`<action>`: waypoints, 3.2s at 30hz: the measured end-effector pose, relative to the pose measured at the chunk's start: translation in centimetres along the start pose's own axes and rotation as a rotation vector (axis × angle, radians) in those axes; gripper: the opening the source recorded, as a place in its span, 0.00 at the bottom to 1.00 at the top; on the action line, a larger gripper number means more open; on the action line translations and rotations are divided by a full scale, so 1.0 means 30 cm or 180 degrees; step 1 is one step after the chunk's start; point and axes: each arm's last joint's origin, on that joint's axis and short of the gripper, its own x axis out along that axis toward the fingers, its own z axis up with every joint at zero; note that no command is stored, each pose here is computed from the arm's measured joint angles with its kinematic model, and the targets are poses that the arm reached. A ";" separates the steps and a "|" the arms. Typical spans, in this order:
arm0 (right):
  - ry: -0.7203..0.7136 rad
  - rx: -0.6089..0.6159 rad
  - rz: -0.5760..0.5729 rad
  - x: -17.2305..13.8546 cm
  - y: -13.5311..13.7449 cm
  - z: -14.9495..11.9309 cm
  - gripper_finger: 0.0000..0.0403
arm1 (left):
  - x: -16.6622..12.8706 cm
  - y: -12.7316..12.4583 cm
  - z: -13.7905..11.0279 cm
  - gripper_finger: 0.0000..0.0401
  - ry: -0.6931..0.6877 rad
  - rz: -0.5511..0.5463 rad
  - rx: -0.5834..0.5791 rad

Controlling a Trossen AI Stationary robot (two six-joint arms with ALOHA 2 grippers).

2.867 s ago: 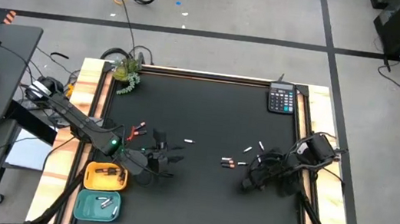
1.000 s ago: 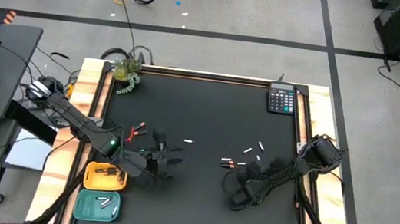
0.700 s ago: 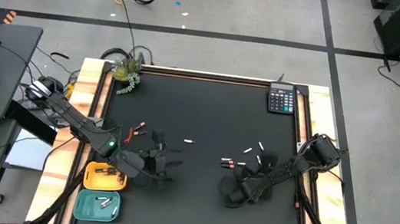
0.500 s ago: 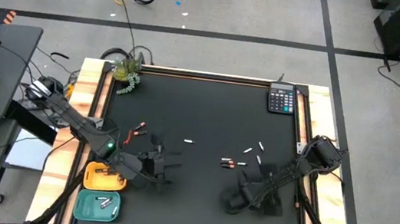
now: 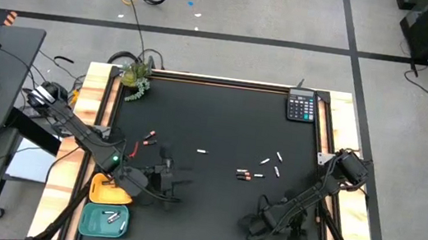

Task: Sort batteries
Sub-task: Put the black battery into the yellow bin

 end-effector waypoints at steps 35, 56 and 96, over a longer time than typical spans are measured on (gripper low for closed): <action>-0.0070 -0.0152 -0.0514 0.100 -0.015 0.001 0.56 | -0.014 -0.124 0.011 0.43 -0.0368 0.0159 -0.1109; -0.0116 -0.0125 -0.0334 0.226 -0.126 -0.047 0.87 | 0.004 -0.150 -0.007 0.43 -0.0338 0.0164 -0.0730; -0.0230 0.0152 -0.0553 0.244 -0.163 -0.038 0.56 | -0.019 -0.134 -0.009 0.43 -0.0197 0.0422 -0.0259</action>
